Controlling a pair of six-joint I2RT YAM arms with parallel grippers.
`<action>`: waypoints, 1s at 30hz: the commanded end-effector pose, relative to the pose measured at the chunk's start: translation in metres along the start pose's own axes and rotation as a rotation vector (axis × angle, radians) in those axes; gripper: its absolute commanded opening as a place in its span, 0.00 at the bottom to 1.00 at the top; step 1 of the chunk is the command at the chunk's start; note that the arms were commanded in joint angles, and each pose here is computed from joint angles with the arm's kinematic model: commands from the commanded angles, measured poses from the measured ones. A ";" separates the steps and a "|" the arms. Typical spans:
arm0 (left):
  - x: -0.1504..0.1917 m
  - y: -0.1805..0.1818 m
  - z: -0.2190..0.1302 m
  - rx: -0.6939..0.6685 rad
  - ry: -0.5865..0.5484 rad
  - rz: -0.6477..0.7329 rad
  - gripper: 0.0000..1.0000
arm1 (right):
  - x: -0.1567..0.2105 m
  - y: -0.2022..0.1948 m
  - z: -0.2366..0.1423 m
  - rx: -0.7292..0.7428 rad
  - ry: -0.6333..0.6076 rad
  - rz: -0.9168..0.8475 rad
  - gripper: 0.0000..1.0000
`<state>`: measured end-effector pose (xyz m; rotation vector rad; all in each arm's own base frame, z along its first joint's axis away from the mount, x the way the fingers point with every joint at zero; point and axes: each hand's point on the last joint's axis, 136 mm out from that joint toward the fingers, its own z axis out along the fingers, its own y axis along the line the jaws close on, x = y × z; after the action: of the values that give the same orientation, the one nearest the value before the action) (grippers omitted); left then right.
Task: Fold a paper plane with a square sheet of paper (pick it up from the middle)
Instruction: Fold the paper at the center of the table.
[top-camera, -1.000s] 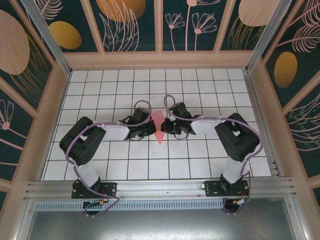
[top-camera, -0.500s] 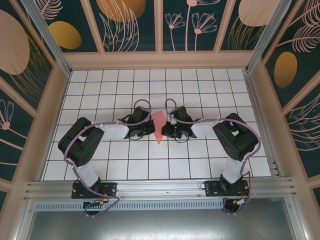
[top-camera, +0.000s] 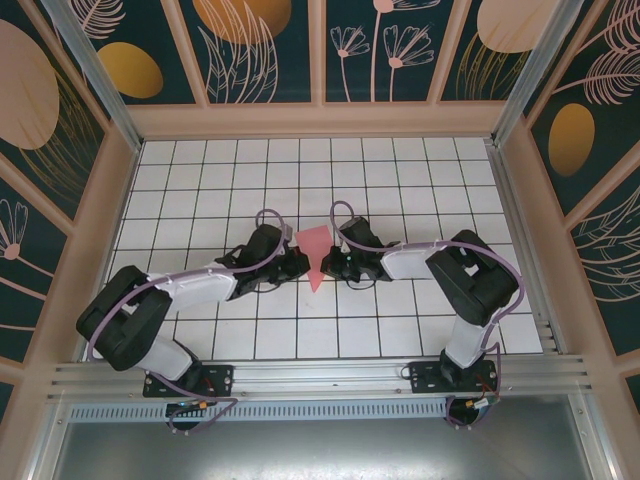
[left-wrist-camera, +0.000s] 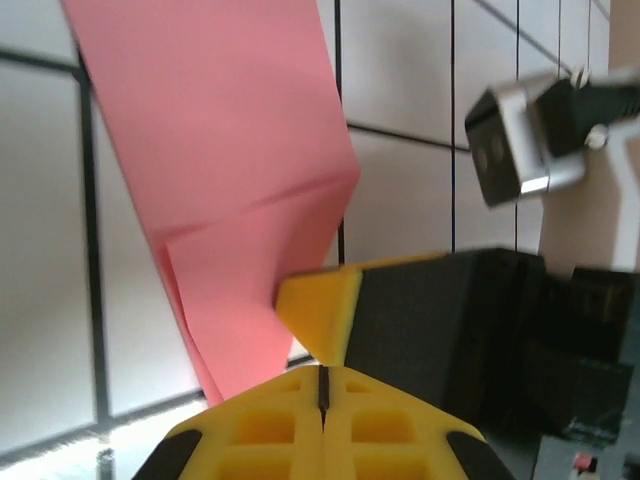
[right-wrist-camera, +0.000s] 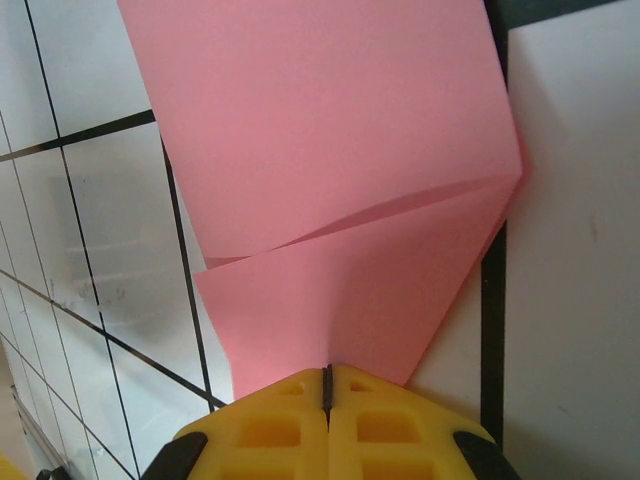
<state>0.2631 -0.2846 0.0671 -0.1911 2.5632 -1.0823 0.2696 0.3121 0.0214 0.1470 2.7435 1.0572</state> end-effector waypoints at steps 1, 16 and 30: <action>0.020 -0.001 0.012 0.023 0.063 -0.027 0.00 | -0.003 0.018 -0.011 -0.062 -0.026 -0.018 0.00; 0.044 0.035 0.027 -0.124 0.109 -0.041 0.00 | 0.001 0.020 -0.015 -0.074 -0.009 -0.070 0.00; 0.050 0.043 0.034 -0.144 0.129 -0.045 0.00 | 0.015 0.005 0.000 -0.023 0.065 -0.082 0.00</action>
<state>0.2367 -0.2939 0.0145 -0.2082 2.7248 -0.9922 0.2626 0.3177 0.0334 0.0305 2.7168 1.1108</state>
